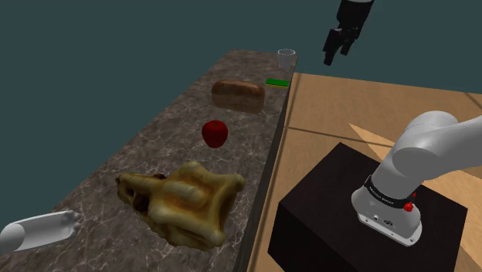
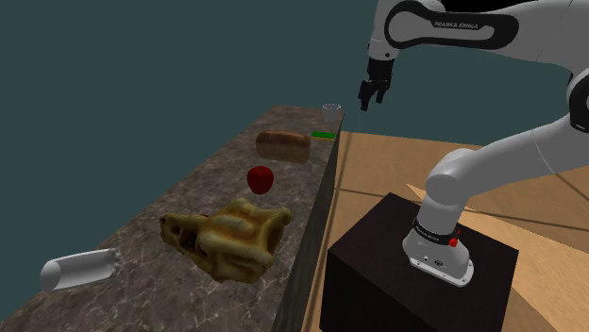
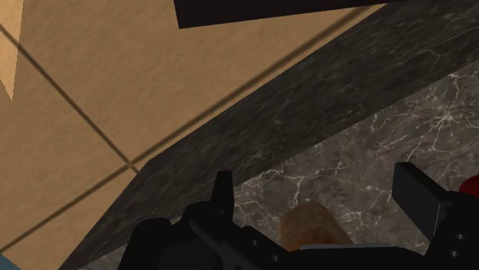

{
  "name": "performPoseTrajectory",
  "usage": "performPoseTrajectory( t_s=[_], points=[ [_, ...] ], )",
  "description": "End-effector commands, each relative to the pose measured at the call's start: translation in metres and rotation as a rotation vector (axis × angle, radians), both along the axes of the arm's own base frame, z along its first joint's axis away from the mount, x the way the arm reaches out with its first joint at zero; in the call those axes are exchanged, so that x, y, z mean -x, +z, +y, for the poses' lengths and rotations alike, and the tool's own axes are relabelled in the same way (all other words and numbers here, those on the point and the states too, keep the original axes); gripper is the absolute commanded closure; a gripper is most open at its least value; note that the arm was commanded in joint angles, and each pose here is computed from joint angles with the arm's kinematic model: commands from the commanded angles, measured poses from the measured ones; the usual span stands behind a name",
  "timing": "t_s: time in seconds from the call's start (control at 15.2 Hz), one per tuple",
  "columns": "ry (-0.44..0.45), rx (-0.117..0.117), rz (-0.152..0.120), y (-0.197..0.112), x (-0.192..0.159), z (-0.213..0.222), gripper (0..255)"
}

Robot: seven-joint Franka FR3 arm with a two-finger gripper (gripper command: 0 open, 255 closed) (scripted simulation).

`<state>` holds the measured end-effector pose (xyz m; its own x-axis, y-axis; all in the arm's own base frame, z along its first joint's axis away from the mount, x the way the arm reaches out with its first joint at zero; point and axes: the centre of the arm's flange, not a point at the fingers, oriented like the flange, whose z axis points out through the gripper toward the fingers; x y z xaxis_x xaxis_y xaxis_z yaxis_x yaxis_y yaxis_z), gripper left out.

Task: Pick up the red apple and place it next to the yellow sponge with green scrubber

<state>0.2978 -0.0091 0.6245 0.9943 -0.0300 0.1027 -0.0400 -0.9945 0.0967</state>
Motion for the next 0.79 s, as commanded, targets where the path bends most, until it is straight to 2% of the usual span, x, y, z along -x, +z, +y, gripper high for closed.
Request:
performPoseTrajectory(
  t_s=[0.0,0.73],
  points=[
    [0.000,0.000,0.000,0.000,0.000,0.000,0],
    [-0.228,-0.044,0.018,-0.061,-0.063,0.114,0]
  ],
)
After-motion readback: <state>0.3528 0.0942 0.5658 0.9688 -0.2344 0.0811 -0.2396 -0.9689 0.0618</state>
